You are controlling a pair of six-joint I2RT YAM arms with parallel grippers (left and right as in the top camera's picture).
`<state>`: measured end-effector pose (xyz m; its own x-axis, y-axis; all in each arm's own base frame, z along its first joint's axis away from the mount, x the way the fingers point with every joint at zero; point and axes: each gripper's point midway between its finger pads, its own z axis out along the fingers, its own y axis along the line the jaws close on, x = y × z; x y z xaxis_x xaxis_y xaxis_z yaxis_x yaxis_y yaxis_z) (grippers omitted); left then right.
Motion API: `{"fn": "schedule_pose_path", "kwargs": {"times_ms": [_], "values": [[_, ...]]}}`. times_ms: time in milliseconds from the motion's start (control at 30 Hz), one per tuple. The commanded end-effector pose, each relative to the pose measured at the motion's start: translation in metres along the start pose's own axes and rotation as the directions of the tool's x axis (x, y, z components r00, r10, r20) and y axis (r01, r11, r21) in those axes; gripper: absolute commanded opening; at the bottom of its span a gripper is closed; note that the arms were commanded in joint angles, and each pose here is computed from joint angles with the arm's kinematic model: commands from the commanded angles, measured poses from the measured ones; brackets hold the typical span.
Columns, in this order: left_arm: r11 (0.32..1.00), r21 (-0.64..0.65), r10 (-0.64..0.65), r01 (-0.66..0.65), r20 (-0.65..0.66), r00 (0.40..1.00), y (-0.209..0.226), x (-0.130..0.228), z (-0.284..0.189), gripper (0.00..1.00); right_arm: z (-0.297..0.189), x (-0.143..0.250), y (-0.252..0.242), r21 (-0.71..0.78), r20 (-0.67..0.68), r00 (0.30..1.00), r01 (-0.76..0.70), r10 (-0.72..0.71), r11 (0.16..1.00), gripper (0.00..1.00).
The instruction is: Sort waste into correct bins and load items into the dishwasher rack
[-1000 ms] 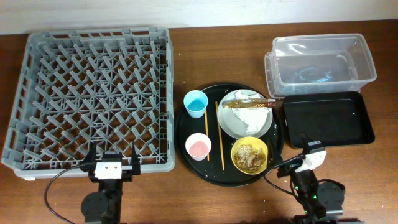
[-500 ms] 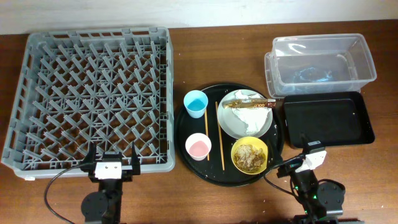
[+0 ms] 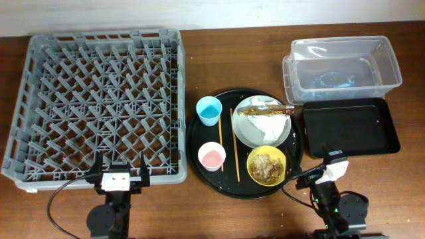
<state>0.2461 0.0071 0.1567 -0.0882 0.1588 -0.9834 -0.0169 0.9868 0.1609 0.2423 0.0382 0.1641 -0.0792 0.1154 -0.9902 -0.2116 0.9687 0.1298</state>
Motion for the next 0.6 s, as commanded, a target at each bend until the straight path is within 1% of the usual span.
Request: {"fn": "schedule_pose_path", "kwargs": {"times_ms": [0,333,433,567], "values": [[1.0,-0.002,0.013,-0.013,0.003,1.0,0.0,0.001,0.0,0.99,0.0,0.003,0.001,-0.008,-0.003,1.0,0.006,-0.006,1.0,0.98],[1.0,-0.003,0.013,-0.013,0.008,1.0,0.0,0.0,0.0,1.0,0.0,0.001,0.001,-0.008,0.003,1.0,0.007,-0.007,1.0,0.98],[1.0,0.012,0.013,-0.013,0.005,1.0,-0.003,0.0,0.0,0.99,0.0,-0.005,0.002,-0.015,0.027,1.0,0.013,-0.013,1.0,0.98],[0.999,-0.033,0.013,-0.013,0.0,1.0,0.005,0.001,0.0,1.0,-0.002,-0.018,0.008,-0.039,0.061,0.998,0.024,-0.021,0.999,0.99]]}}
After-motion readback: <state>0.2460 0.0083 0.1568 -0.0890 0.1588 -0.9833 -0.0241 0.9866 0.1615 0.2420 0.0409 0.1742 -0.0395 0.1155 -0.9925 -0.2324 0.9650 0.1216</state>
